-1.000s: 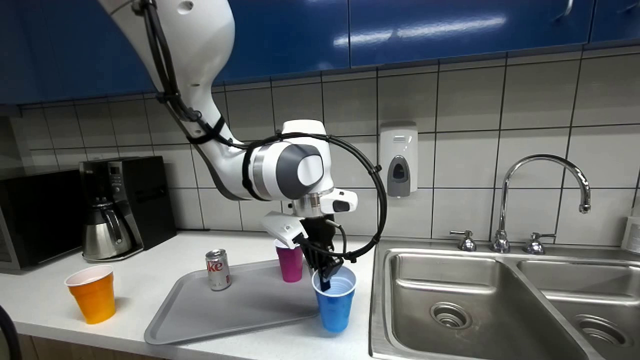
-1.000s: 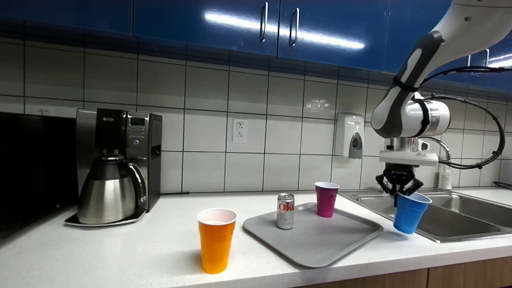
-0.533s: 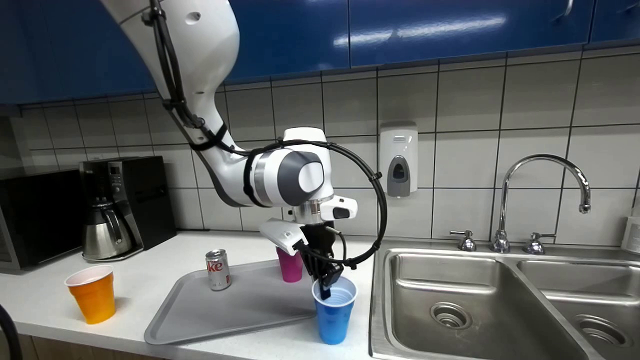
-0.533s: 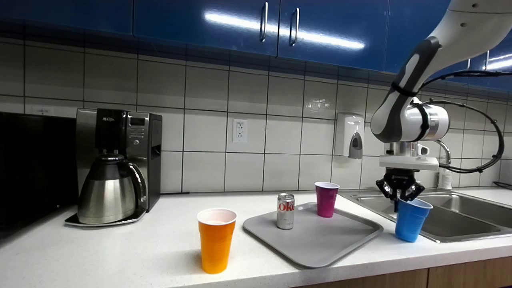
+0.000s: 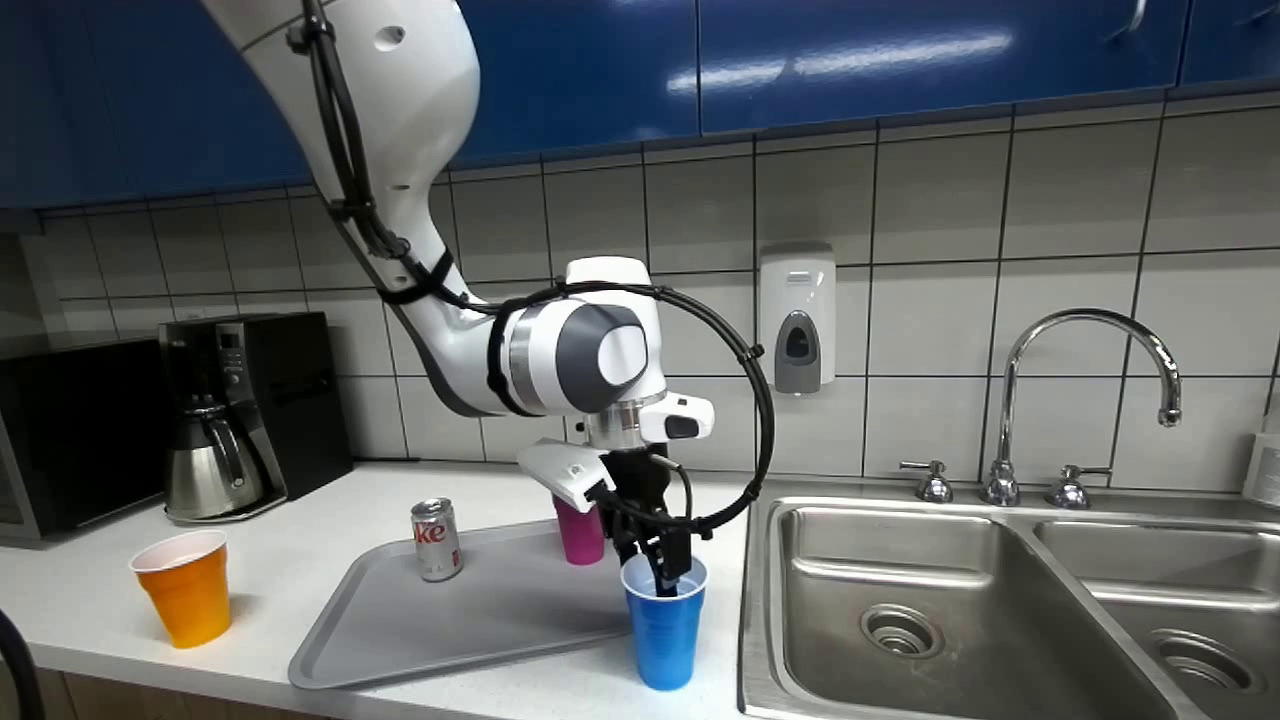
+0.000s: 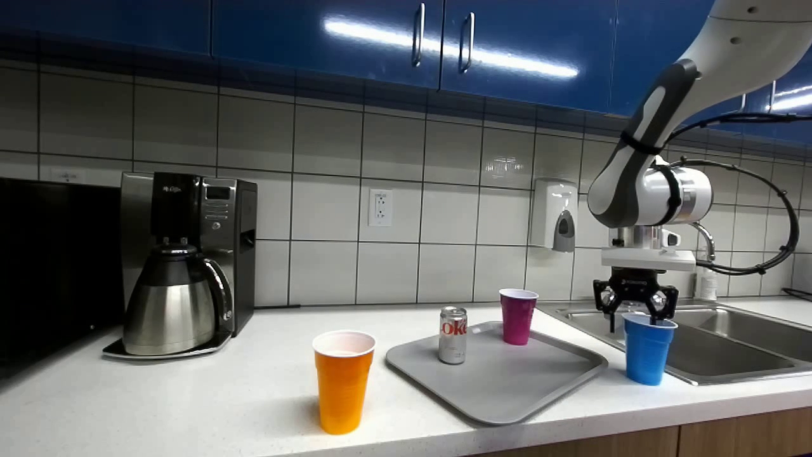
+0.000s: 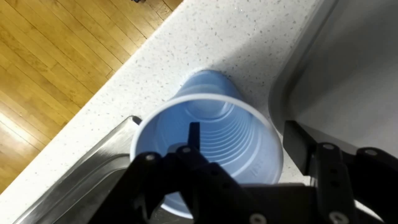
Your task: Remove the orange, blue and purple cups from the tray
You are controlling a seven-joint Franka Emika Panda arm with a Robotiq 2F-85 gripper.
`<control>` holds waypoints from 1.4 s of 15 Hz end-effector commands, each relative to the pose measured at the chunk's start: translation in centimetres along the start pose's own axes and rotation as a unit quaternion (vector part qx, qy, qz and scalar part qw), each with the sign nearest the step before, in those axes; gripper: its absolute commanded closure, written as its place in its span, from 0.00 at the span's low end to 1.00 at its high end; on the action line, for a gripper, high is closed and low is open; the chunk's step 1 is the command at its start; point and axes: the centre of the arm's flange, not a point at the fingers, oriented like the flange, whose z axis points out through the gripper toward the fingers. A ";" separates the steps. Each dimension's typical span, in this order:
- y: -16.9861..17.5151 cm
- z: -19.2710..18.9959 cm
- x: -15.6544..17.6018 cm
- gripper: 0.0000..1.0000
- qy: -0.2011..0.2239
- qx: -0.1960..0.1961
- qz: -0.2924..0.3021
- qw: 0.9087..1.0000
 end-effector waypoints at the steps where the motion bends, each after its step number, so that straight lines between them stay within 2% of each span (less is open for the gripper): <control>1: 0.0 -1.1 -0.3 0.01 0.011 -0.002 0.006 1.000; 13: -1.9 -6.0 -0.4 0.00 0.053 0.027 0.005 0.998; 21: -6.3 -7.8 1.0 0.00 0.071 0.053 -0.011 0.996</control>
